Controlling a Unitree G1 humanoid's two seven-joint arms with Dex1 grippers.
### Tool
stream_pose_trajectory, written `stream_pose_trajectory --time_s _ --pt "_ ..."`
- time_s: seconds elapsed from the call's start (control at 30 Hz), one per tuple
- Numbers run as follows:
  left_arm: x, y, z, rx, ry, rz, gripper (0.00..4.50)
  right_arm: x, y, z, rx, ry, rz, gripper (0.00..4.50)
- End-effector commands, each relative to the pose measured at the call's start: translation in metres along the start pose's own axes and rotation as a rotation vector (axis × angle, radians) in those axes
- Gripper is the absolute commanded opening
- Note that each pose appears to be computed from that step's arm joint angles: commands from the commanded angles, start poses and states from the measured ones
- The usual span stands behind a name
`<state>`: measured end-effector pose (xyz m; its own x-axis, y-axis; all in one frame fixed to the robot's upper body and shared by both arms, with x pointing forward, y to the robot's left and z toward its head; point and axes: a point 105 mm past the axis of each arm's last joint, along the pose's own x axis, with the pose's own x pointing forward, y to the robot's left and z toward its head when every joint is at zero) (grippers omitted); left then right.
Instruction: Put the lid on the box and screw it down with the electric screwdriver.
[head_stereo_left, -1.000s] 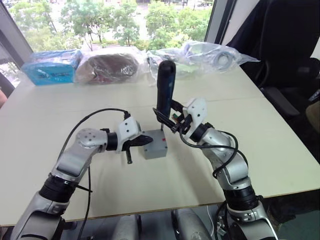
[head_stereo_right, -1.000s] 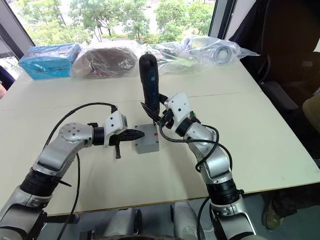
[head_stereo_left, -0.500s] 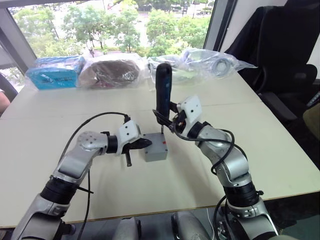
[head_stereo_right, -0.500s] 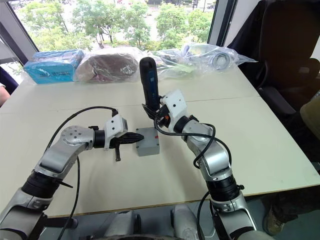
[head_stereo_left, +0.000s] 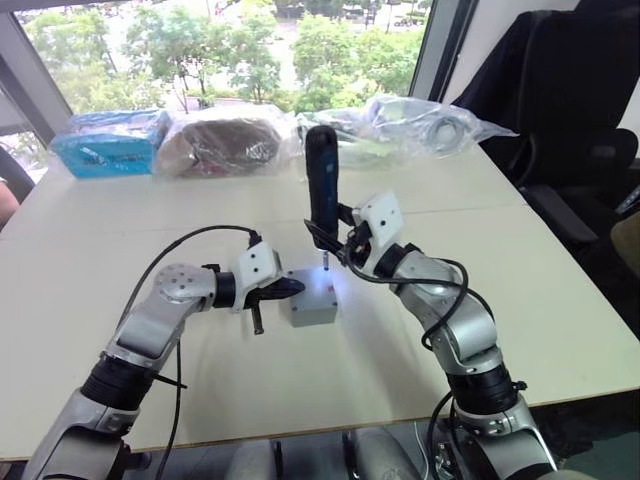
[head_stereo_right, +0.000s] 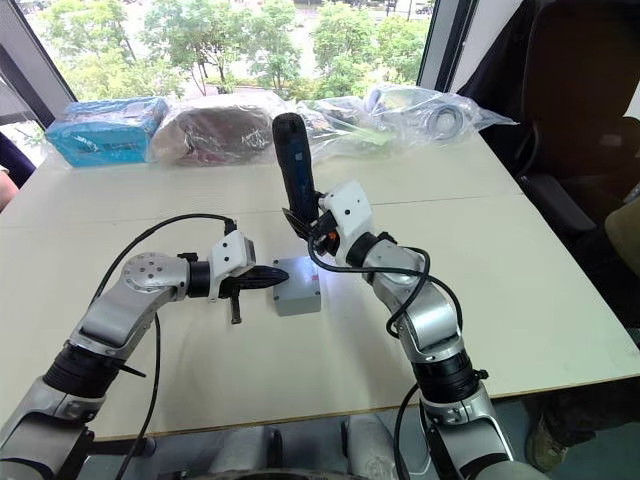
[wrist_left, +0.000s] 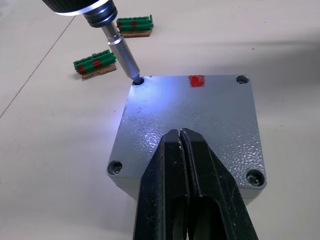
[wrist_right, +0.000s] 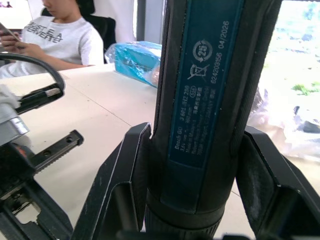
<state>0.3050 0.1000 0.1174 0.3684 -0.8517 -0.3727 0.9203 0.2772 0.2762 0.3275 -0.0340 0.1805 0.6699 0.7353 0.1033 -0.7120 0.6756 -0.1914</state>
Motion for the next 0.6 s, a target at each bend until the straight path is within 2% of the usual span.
stream_pose_trajectory --time_s 0.03,0.07,0.13,0.3,0.37,0.5,0.6 --pt "0.001 -0.003 -0.002 -0.002 0.014 -0.013 0.0 -0.006 -0.008 -0.009 0.078 0.007 0.009 1.89" --pt "0.001 -0.003 0.002 0.001 0.001 -0.013 0.0 -0.008 -0.013 0.021 0.103 -0.106 0.032 1.89" --pt "0.0 -0.003 0.008 0.011 -0.016 -0.013 0.0 -0.015 -0.018 0.057 0.109 -0.231 0.065 1.89" --pt "-0.007 -0.004 0.032 0.021 -0.095 -0.013 0.0 -0.033 -0.047 0.109 0.119 -0.276 0.048 1.89" --pt "-0.011 -0.006 0.049 0.014 -0.152 -0.019 0.0 -0.04 -0.061 0.107 0.094 -0.184 0.011 1.89" --pt "-0.022 -0.009 0.072 0.041 -0.204 -0.02 0.0 -0.06 -0.107 0.076 0.124 0.148 -0.196 1.89" --pt "-0.033 -0.01 0.085 0.075 -0.224 -0.019 0.0 -0.081 -0.127 0.062 0.154 0.345 -0.271 1.89"
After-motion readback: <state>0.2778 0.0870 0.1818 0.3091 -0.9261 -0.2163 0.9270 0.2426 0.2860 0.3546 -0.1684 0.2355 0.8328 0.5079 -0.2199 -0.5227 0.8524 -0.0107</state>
